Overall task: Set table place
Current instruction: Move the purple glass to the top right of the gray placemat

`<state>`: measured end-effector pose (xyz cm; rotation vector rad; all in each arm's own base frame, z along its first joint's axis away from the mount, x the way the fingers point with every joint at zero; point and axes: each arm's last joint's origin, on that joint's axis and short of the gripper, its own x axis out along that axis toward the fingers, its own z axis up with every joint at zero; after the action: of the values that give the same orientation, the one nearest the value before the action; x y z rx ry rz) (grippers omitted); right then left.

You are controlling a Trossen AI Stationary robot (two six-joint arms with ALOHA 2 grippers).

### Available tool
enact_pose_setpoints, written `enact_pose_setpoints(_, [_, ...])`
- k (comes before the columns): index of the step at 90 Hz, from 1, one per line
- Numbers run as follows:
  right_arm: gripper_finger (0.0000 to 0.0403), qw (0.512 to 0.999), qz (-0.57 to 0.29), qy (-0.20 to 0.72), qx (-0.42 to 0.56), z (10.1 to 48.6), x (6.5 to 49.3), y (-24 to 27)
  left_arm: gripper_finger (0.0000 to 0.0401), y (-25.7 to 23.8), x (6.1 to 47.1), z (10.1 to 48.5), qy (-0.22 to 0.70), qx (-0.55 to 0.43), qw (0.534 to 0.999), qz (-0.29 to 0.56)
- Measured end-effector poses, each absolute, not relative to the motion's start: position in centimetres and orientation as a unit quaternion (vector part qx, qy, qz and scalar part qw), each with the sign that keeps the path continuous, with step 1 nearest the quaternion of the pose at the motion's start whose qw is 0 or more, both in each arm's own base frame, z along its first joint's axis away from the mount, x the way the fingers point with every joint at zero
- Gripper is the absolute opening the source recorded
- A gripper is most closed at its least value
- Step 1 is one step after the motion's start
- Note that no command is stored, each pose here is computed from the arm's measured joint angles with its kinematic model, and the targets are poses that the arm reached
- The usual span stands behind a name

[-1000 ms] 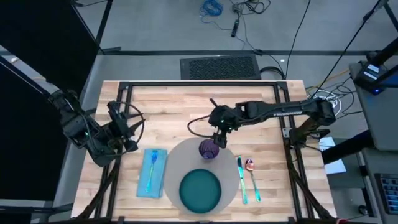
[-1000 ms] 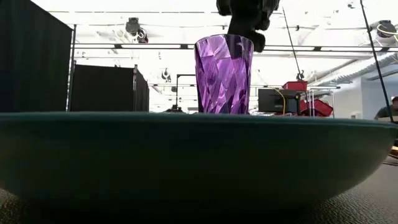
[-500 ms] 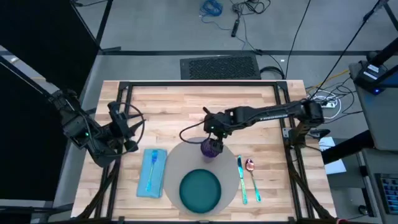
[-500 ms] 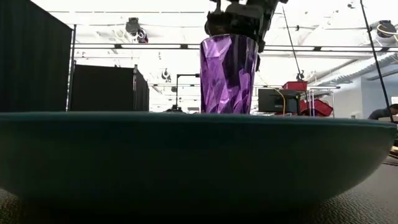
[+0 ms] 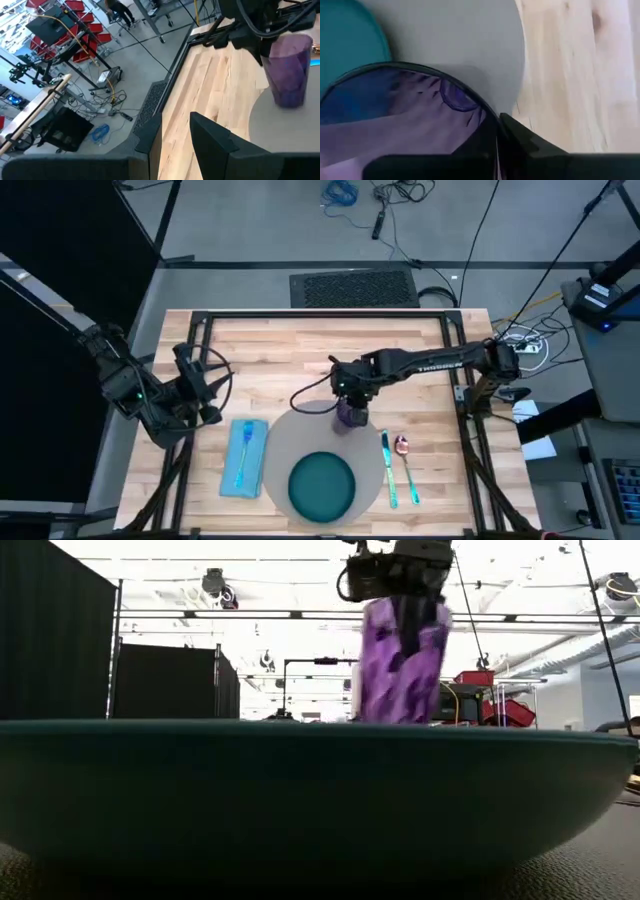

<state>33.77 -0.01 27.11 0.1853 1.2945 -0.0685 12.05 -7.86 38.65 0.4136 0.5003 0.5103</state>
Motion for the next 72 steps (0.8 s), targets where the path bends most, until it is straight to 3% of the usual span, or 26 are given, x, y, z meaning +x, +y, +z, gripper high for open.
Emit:
enact_pose_setpoints(34, [0.0001, 0.783, -0.072, 0.606, 0.117, 29.5, 31.1, -2.8, 0.0086, -7.9, 12.1, 38.6, 0.246, 0.199, 0.917, 0.245])
enact_pose_setpoints(59, [0.0000, 0.754, -0.081, 0.635, 0.149, 26.4, 29.8, -6.4, 0.0086, -8.0, 12.1, 38.6, 0.256, 0.188, 0.920, 0.231])
enact_pose_setpoints(72, [0.0000, 0.769, -0.081, 0.614, 0.161, 26.3, 29.8, -7.3, 0.0086, -8.0, 12.1, 38.6, 0.256, 0.188, 0.920, 0.231])
